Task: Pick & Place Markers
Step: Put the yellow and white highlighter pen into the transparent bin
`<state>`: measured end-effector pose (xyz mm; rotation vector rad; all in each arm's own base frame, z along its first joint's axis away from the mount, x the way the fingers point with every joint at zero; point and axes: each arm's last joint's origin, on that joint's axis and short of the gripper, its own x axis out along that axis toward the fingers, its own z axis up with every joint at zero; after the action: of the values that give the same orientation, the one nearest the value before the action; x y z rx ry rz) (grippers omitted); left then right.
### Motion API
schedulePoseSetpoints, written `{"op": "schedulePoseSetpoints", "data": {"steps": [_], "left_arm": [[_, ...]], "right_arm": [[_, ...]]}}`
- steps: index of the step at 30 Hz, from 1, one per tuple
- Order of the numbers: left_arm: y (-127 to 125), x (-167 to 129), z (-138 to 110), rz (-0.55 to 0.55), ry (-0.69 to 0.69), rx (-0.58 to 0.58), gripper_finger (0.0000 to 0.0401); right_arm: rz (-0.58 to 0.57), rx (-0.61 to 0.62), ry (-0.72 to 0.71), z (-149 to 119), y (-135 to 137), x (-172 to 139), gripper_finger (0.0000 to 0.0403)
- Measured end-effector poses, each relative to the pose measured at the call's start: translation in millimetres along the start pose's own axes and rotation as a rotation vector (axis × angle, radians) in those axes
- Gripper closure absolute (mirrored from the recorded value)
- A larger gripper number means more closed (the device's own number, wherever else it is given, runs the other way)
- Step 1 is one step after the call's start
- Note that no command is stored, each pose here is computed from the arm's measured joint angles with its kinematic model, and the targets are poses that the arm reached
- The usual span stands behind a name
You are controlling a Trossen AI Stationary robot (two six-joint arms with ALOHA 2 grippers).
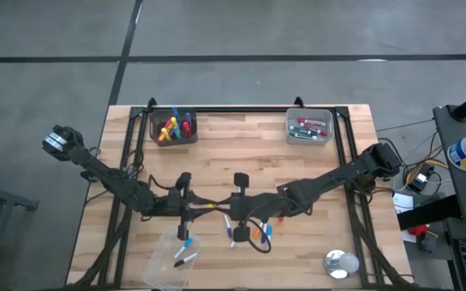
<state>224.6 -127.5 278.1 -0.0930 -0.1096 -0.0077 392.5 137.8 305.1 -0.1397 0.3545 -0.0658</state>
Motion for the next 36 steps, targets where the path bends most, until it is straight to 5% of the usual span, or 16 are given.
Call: {"op": "schedulePoseSetpoints", "data": {"steps": [6, 12, 23, 28, 32, 36], "left_arm": [[0.0, 0.0, -0.1, 0.001, 0.000, 0.009, 0.0363], [0.5, -2.8, -3.3, 0.004, 0.054, -0.062, 0.0359], [1.6, -31.3, -11.6, -0.093, 0.399, -0.514, 0.0359], [-2.4, -48.2, -19.6, -0.169, 0.693, -0.796, 0.0359], [-3.8, -62.1, -37.4, -0.032, 0.976, -0.977, 0.0359], [0.5, -72.1, -50.4, 0.147, 1.122, -1.021, 0.0359]], "right_arm": [[-0.002, 0.021, 0.001, -0.3, -0.1, 0.1, 0.0364], [-0.012, -0.003, 0.071, -7.6, -0.4, -0.1, 0.0303], [-0.035, -0.050, 0.299, -34.5, -2.2, -3.6, 0.0236], [-0.037, -0.057, 0.320, -38.5, -2.8, -3.8, 0.0232], [-0.035, -0.061, 0.328, -41.5, -2.3, -3.6, 0.0237], [-0.035, -0.064, 0.336, -46.1, -2.1, -3.0, 0.0243]]}}
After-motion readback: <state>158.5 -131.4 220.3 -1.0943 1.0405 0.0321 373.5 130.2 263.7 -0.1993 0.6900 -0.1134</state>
